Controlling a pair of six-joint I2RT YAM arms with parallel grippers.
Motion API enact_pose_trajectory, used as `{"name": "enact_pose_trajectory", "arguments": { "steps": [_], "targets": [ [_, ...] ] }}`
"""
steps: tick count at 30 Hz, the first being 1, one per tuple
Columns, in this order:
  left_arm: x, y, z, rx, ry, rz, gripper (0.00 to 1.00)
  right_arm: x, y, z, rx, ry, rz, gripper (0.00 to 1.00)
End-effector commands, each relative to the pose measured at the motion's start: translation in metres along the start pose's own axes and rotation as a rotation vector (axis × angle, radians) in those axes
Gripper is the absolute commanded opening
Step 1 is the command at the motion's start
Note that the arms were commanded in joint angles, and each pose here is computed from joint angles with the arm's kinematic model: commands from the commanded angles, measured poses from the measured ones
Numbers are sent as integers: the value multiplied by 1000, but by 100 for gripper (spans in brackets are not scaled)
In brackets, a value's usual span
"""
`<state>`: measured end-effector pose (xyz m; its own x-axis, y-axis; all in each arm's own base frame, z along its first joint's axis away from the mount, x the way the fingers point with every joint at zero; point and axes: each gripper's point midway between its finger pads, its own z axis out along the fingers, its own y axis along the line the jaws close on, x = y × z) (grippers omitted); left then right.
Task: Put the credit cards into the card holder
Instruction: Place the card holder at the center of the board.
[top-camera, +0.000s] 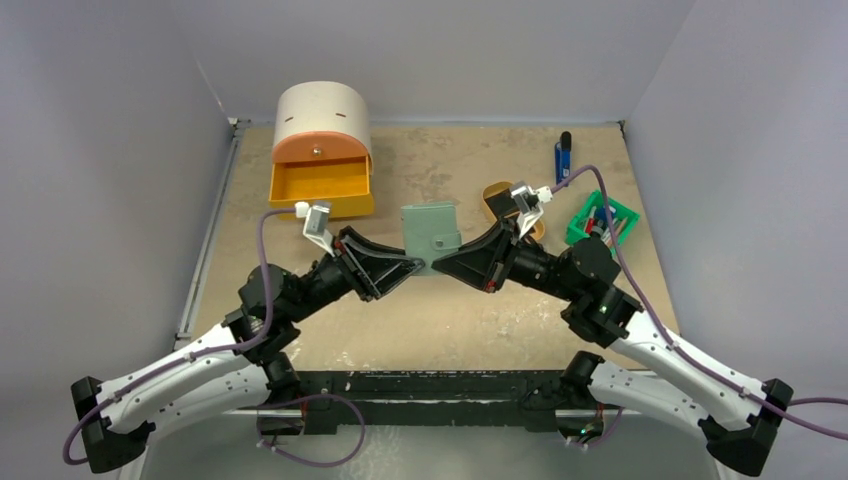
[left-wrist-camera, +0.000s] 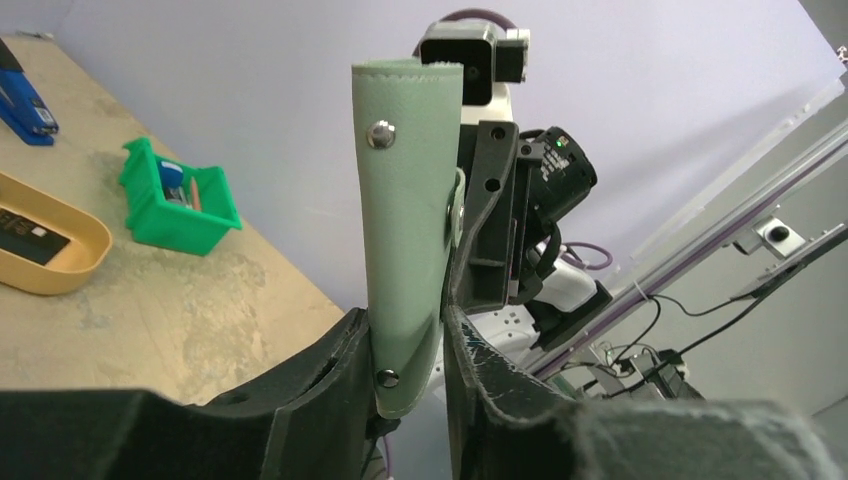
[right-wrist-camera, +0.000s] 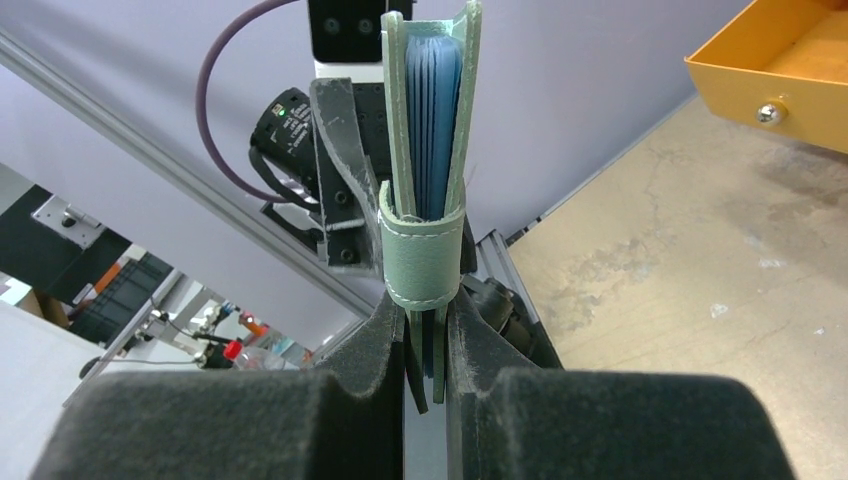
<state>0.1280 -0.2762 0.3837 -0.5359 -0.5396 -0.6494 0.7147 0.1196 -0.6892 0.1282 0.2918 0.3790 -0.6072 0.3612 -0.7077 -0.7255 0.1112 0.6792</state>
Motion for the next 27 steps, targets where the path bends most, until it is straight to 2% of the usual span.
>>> {"name": "enact_pose_trajectory", "arguments": {
  "steps": [1,3,5,13,15,19,20,22,27],
  "targets": [
    [-3,-23,2,104,-3,-17,35,-14,13,3,-59,-55,-11,0],
    [-3,-23,2,107,-2,-18,38,-13,13,3,-62,-54,-6,0],
    [-3,-22,3,106,0,-17,36,-12,13,4,-68,-51,-1,0],
    [-2,-21,2,99,4,-12,0,-10,14,5,-74,-37,2,0],
    [-2,-18,1,84,2,-9,0,-8,11,4,-55,-23,5,0],
    [-6,-1,-3,-18,-20,8,0,-5,2,-7,35,-2,-16,50],
    [-7,8,-5,-69,-24,16,0,-5,-3,-14,82,2,-26,56],
    [-8,28,-9,-180,-27,34,0,-7,-14,-28,185,4,-58,63],
    [10,91,-23,-495,39,57,0,-5,-61,-79,552,50,-117,65]
  ]
}}
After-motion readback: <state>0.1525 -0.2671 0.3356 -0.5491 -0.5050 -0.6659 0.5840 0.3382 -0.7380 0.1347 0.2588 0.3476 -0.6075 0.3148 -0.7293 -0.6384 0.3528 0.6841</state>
